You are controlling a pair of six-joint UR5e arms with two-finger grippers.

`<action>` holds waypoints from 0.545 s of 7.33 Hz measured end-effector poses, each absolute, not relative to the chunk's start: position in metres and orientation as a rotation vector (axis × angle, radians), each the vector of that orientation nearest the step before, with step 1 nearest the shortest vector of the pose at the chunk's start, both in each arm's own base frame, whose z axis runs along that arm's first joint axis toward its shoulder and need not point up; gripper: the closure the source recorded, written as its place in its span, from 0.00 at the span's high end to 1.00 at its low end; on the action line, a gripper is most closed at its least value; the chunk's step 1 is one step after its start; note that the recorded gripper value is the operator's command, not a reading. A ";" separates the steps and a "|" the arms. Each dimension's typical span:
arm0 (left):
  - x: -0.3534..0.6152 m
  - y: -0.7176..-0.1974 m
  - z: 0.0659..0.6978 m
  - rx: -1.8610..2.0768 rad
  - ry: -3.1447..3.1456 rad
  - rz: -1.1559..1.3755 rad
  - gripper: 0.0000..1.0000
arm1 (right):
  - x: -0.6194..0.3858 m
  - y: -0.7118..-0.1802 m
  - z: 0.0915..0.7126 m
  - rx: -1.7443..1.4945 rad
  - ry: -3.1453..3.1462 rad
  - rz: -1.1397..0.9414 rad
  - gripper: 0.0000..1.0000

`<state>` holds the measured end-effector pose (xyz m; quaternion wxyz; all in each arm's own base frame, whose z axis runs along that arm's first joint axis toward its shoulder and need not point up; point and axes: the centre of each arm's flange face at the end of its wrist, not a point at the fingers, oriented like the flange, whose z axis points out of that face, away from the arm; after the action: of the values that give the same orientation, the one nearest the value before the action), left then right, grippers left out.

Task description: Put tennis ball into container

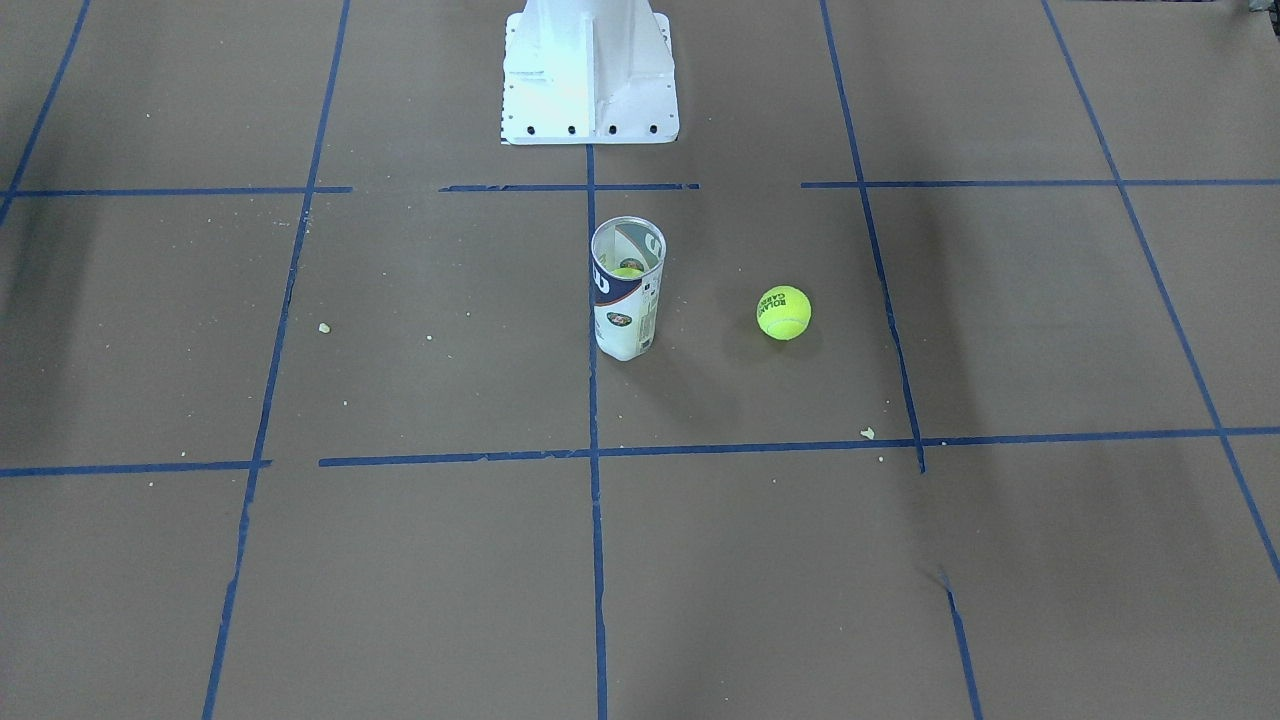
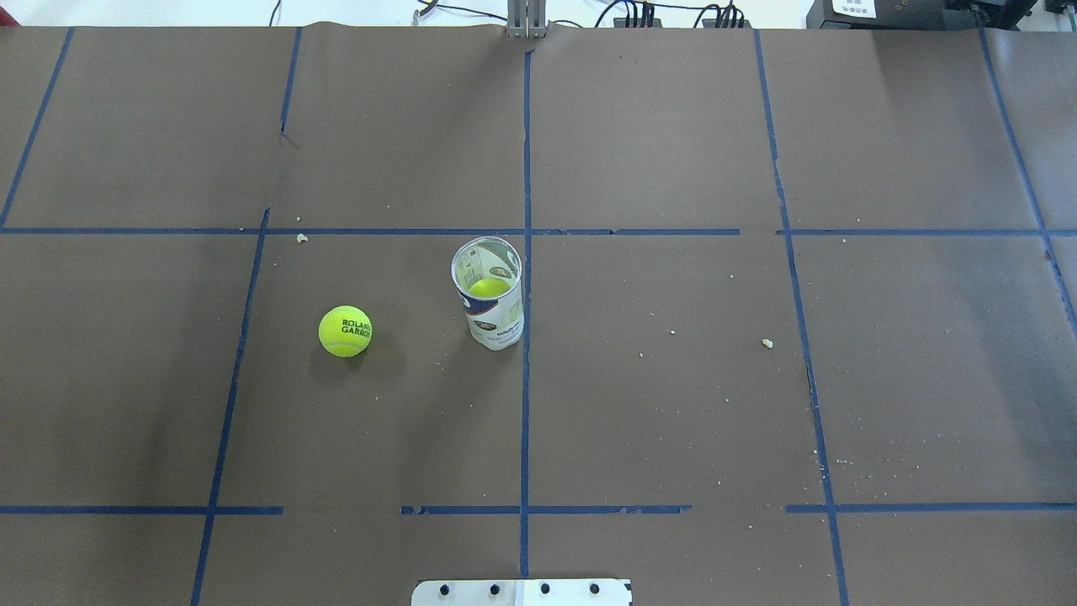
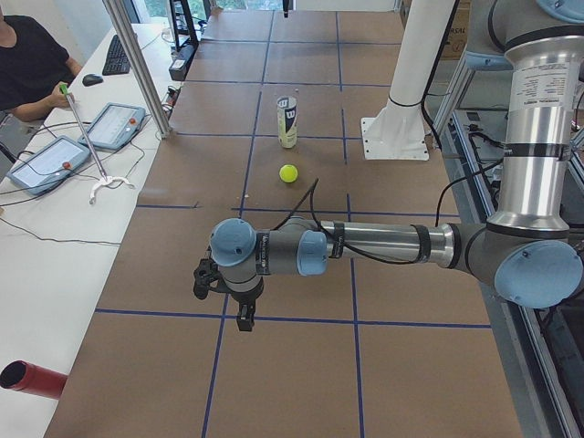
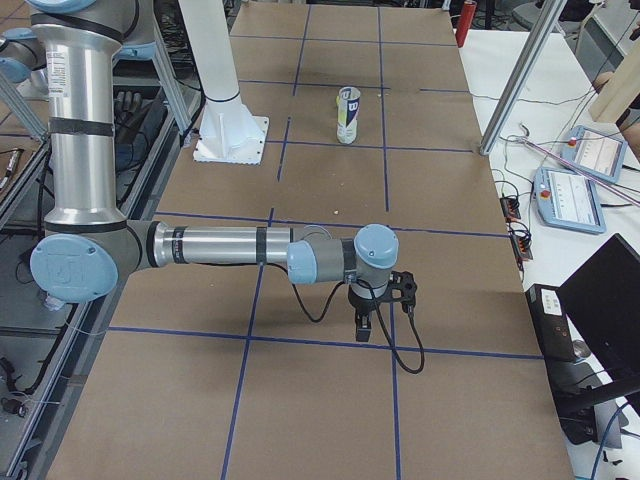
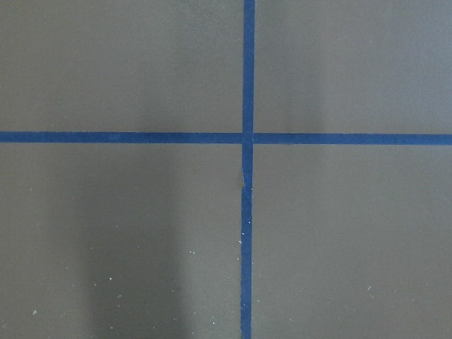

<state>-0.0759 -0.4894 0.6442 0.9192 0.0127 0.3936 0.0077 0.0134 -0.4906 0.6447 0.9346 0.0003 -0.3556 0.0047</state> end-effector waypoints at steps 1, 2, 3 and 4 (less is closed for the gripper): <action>-0.076 -0.491 0.642 0.029 0.809 0.017 1.00 | 0.013 -0.491 0.645 0.001 -0.727 0.010 1.00; -0.075 -0.494 0.638 0.037 0.809 0.020 1.00 | 0.013 -0.491 0.645 0.001 -0.727 0.010 1.00; -0.075 -0.499 0.628 0.056 0.809 0.029 1.00 | 0.013 -0.491 0.645 0.001 -0.727 0.010 1.00; -0.074 -0.504 0.610 0.088 0.817 0.043 1.00 | 0.013 -0.491 0.645 0.001 -0.727 0.010 1.00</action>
<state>-0.0743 -0.5042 0.6102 0.9166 0.0427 0.3970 0.0208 0.0134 -0.4906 0.6446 0.9346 0.0003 -0.3555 0.0047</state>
